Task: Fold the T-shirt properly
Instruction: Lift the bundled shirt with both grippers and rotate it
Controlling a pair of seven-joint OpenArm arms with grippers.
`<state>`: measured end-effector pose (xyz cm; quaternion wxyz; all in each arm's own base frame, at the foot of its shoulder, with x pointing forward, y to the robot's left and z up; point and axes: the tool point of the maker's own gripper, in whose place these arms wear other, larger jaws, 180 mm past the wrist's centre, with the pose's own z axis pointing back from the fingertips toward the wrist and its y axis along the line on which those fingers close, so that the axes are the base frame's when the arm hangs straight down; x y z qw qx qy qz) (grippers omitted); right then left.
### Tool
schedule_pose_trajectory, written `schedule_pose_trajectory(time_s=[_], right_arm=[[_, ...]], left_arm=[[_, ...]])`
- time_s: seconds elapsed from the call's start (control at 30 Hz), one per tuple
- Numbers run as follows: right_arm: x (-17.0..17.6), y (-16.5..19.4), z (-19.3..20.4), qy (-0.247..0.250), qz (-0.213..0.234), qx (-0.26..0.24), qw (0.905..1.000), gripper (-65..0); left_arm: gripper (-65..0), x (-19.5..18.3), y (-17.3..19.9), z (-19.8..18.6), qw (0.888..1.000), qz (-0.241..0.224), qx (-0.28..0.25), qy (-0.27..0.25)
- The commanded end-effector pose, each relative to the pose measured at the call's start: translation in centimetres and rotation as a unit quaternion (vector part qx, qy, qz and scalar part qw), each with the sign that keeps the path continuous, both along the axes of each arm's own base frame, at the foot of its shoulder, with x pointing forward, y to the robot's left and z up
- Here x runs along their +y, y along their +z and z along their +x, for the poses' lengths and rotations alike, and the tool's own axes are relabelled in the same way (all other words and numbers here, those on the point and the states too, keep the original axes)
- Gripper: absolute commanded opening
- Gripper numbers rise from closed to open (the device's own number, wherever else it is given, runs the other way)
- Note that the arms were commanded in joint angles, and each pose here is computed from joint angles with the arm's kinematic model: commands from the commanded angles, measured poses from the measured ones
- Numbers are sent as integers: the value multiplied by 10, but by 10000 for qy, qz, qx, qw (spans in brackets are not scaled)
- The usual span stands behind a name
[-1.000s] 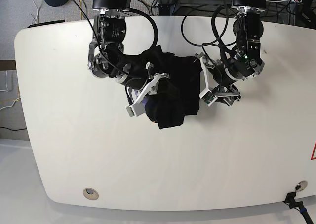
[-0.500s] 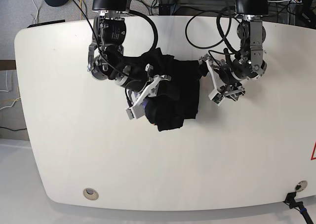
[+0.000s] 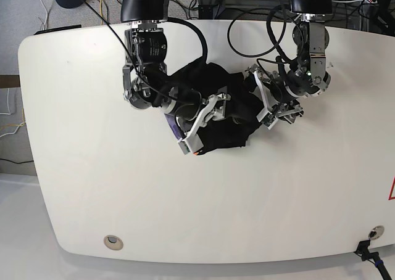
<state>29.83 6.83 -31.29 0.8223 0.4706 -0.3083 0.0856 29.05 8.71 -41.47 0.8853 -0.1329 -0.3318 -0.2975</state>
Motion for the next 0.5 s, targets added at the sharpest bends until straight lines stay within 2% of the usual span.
schedule_pose_trajectory(time_s=[0.0,0.1,0.17,0.23,0.47], right_arm=[[17,34,13,191,219,-498,9983,-184],[18,43,18,210,256,-628,9975,-184],[18,47,22,210,255,-697,9970,-185],[17,49,24,192,256,-731,9968,-185],[-6,58,38,-135,213,-899,9956,-185]], left_arm=[[-136,-2,23,8,9994,-8,-335,-47],[-136,3,46,15,9975,107,-689,-63],[-136,31,55,16,9956,498,-799,13],[-136,45,67,20,9931,656,-970,69],[-136,77,109,36,9806,1161,-1573,102]])
